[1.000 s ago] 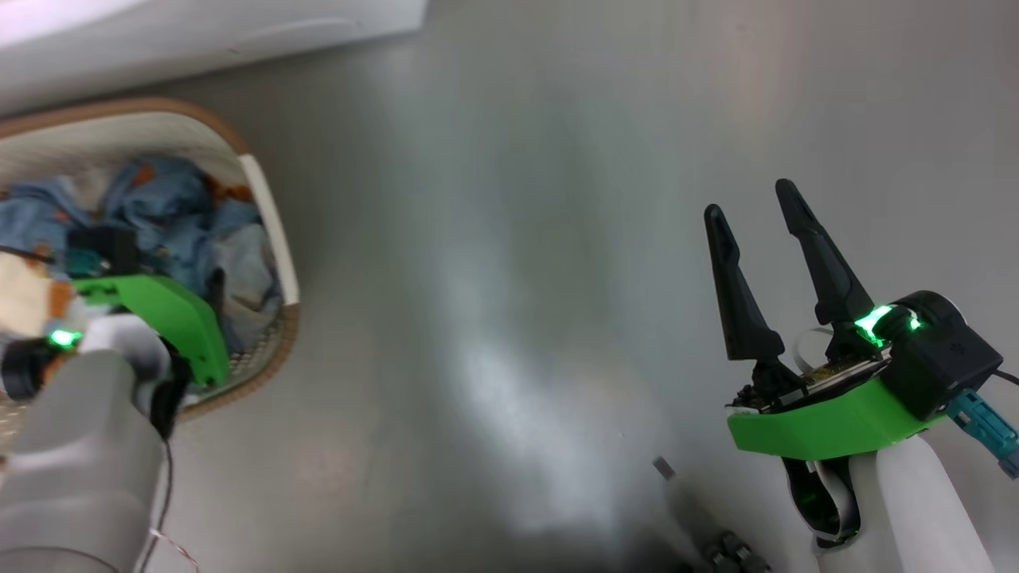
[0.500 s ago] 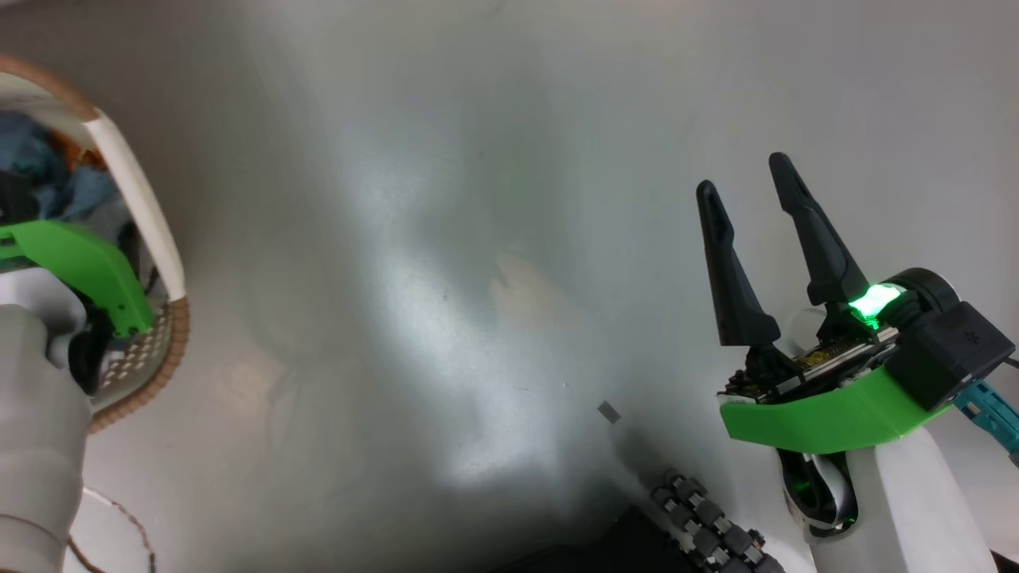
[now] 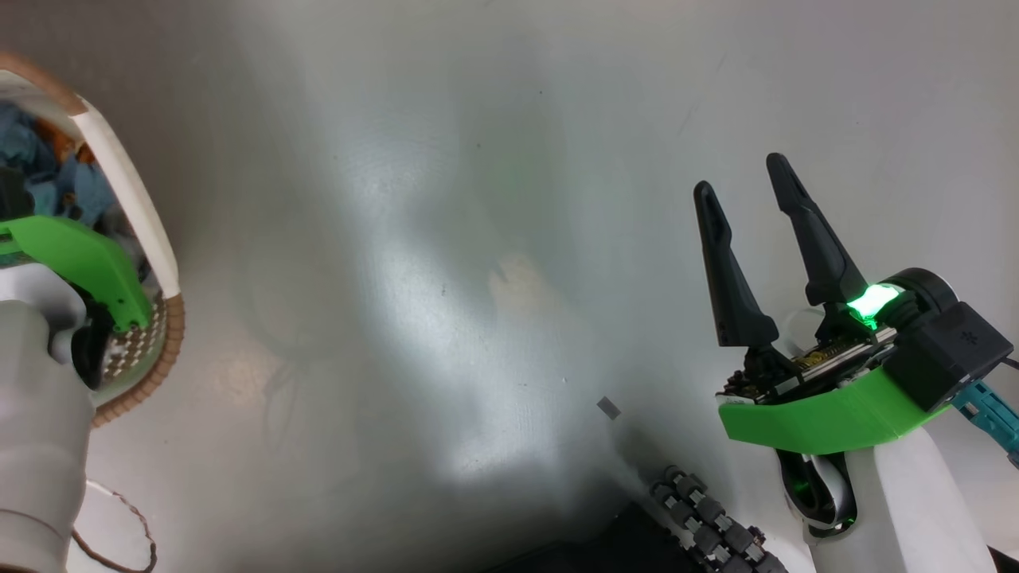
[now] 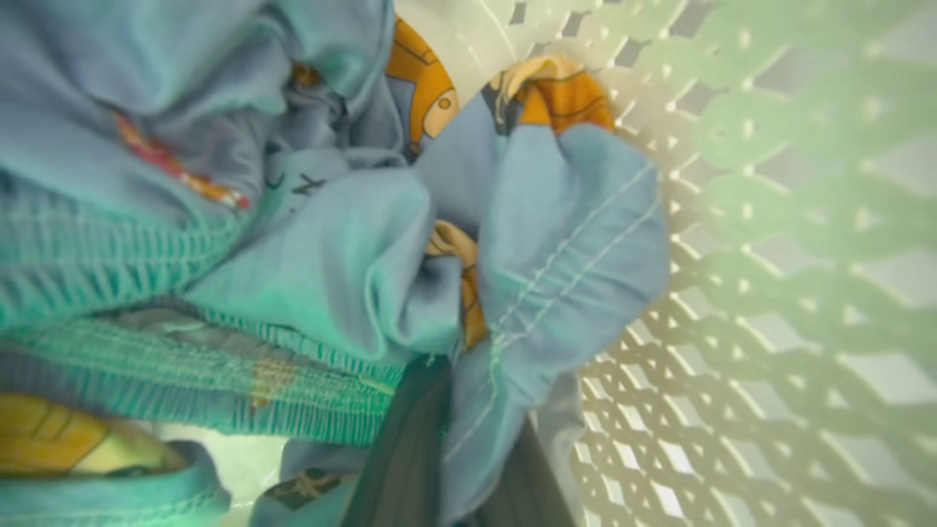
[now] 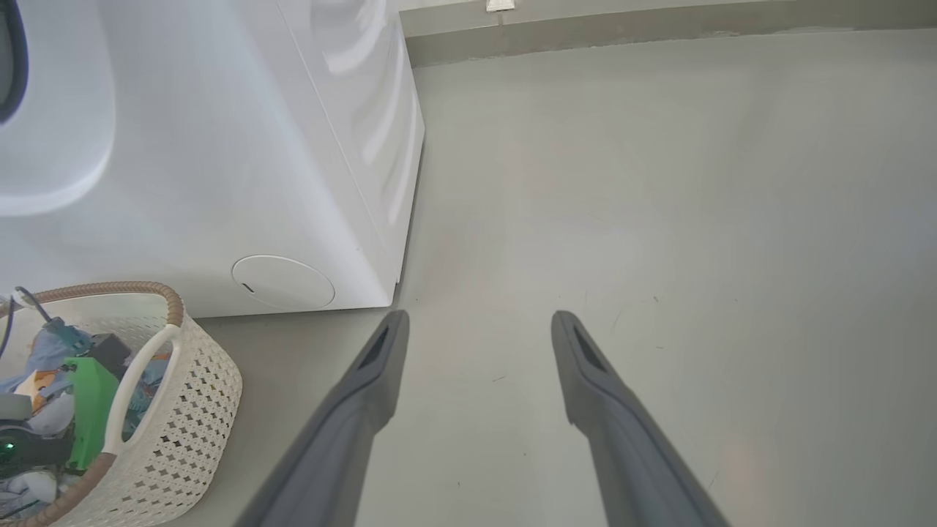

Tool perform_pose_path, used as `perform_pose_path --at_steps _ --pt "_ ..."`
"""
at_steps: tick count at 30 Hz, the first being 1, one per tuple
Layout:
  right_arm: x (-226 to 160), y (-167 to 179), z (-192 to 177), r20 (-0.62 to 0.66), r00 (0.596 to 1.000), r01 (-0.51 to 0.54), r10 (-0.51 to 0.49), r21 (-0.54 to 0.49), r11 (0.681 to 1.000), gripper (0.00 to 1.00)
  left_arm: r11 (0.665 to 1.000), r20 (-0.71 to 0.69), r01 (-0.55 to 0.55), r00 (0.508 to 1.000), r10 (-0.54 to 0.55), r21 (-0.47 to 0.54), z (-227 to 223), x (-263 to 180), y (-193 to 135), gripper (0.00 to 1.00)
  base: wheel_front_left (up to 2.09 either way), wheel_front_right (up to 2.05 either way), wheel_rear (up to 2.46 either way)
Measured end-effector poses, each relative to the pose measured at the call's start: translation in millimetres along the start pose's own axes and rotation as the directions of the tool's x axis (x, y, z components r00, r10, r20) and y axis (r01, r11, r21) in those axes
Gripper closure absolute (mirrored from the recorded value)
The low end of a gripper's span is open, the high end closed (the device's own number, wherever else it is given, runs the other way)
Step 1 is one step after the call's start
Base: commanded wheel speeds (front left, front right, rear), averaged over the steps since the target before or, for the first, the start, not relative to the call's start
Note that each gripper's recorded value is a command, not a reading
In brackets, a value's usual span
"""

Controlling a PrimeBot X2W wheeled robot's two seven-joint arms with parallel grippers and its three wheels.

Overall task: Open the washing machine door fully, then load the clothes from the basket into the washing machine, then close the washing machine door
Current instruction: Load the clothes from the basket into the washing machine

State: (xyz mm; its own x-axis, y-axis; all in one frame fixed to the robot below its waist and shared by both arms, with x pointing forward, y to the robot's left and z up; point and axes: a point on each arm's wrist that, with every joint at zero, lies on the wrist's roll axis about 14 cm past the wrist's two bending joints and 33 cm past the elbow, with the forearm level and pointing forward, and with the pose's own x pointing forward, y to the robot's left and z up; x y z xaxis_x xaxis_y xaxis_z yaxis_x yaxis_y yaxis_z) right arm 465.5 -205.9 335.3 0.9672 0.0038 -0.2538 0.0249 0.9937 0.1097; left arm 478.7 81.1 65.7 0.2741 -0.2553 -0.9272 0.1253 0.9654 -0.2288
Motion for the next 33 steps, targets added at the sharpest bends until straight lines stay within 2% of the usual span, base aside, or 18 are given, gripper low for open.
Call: perform_pose_path --at_steps 7,12,18,28,33 --pt "2 5 4 0.016 1.0 -0.013 0.013 0.009 1.0 0.0 1.0 0.083 -0.007 0.997 0.008 -0.011 15 -11 2 1.0 0.0 0.0 0.0" --pt "5 9 12 0.04 0.999 -0.024 0.024 0.004 1.0 0.0 1.0 0.198 -0.003 0.98 0.008 -0.024 36 -26 0 1.0 0.0 0.0 0.0" --pt "6 20 27 0.076 0.995 -0.056 0.058 -0.029 0.998 0.0 1.0 0.338 0.001 0.941 0.004 -0.013 64 -58 -6 1.0 0.0 0.0 0.0" --pt "-8 31 51 0.121 0.99 -0.074 0.076 -0.021 0.997 0.0 0.999 0.461 -0.018 0.887 0.028 -0.027 78 -117 -3 1.0 0.0 0.0 0.0" --pt "-18 38 64 0.146 0.985 -0.088 0.089 -0.013 0.996 0.0 0.999 0.545 -0.003 0.838 0.032 -0.054 87 -153 -1 1.0 0.0 0.0 0.0"
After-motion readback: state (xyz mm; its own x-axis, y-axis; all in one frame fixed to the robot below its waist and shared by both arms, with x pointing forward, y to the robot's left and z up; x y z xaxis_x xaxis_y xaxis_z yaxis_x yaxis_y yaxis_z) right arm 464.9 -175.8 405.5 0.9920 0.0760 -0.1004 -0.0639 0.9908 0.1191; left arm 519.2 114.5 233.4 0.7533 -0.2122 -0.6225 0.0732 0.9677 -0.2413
